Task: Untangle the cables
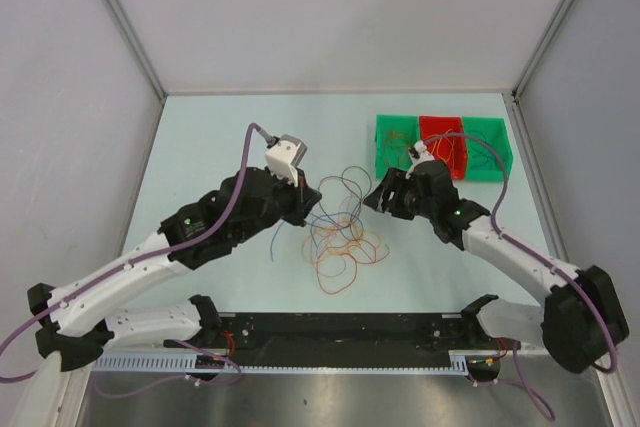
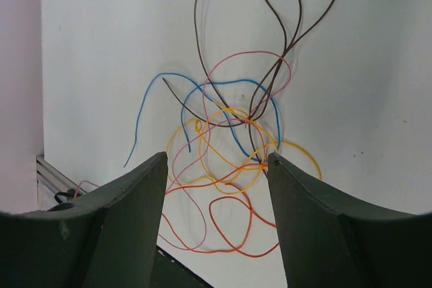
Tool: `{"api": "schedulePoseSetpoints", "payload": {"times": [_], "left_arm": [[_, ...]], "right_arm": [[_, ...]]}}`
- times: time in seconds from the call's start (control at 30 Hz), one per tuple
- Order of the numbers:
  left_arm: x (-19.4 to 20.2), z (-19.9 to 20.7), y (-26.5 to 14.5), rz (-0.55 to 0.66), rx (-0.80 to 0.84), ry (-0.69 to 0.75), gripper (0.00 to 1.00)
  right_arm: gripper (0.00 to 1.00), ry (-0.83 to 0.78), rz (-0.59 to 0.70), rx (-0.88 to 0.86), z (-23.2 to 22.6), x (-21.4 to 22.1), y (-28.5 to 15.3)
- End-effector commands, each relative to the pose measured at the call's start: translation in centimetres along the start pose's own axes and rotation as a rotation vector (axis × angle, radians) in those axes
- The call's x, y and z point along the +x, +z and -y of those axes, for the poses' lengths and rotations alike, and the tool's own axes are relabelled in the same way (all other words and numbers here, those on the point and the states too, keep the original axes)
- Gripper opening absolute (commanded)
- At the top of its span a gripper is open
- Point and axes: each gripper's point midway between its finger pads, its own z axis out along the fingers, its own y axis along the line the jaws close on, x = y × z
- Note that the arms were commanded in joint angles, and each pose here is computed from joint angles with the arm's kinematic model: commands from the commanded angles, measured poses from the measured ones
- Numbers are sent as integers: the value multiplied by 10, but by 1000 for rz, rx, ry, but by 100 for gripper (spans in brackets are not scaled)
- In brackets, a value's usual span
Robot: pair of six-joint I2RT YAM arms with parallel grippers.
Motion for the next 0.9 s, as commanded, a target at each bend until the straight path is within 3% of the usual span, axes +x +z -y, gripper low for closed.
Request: {"api": "schedulePoseSetpoints", "payload": {"times": [0.0, 0.4, 0.87], "left_arm": [[3, -14, -2, 34, -64, -48, 0], [24, -36, 3, 4, -128, -56, 0], [24, -47, 2, 6, -144, -73, 0]], "right_arm": [[65, 74, 60, -110, -36, -25, 26], [65, 144, -64, -146, -38, 5, 98], [64, 197, -79, -218, -41, 15, 133]]}}
